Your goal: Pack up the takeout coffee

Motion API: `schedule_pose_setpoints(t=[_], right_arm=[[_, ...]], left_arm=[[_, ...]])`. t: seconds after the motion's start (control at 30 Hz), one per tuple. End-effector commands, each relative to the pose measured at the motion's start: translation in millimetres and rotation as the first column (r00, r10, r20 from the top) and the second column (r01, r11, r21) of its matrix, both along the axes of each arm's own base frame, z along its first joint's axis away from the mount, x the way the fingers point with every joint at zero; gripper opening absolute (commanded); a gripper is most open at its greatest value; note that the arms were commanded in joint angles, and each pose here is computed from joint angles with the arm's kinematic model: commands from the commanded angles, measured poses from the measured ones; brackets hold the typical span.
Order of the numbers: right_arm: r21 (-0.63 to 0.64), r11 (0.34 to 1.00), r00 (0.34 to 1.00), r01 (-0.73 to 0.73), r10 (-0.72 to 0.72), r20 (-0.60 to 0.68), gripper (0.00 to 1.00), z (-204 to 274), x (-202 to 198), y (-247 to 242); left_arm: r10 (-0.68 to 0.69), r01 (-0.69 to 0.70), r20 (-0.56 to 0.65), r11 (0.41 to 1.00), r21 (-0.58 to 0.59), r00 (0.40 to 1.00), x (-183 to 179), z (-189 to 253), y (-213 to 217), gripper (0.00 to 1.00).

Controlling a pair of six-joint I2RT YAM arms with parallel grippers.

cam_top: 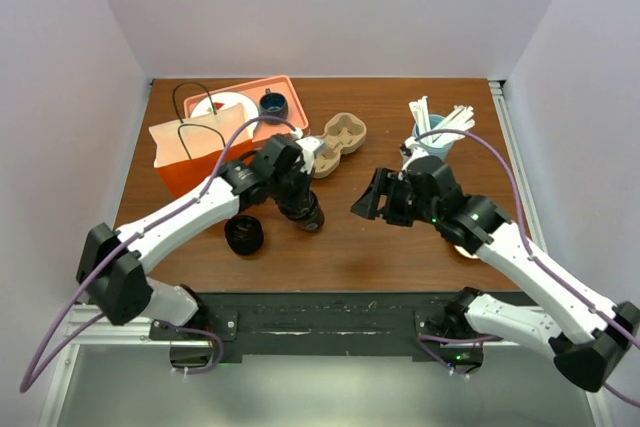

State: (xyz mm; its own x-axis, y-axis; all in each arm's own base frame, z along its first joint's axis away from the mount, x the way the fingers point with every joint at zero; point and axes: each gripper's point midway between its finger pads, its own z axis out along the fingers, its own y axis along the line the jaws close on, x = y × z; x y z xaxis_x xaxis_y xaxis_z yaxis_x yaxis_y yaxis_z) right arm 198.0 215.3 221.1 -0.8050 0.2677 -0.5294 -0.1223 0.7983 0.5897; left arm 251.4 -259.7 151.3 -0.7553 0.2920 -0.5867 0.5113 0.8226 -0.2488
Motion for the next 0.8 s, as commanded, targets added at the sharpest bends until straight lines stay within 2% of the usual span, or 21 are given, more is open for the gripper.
schedule_pose_setpoints(t=[0.0, 0.2, 0.5, 0.77], right_arm=[[0.152, 0.988, 0.999, 0.010, -0.015, 0.031, 0.72, 6.0, 30.8, 36.8], [0.203, 0.979, 1.000, -0.010, 0.014, -0.019, 0.67, -12.9, 37.7, 56.9], [0.116, 0.993, 1.000, 0.010, -0.010, 0.002, 0.67, -22.1, 38.7, 42.3], [0.050, 0.997, 0.998, 0.060, -0.061, 0.005, 0.66, -26.4, 27.9, 17.0]], left_arm=[[-0.047, 0.051, 0.029, 0.983, -0.174, 0.998, -11.5, 15.9, -17.1, 0.00], [-0.053, 0.053, 0.007, 0.987, -0.153, 0.999, -21.2, 3.8, -8.6, 0.00], [-0.024, 0.037, 0.113, 0.993, -0.115, 0.993, -0.2, 32.7, -5.0, 0.00], [-0.033, 0.044, 0.094, 0.991, -0.124, 0.995, -4.5, 43.3, -8.4, 0.00]])
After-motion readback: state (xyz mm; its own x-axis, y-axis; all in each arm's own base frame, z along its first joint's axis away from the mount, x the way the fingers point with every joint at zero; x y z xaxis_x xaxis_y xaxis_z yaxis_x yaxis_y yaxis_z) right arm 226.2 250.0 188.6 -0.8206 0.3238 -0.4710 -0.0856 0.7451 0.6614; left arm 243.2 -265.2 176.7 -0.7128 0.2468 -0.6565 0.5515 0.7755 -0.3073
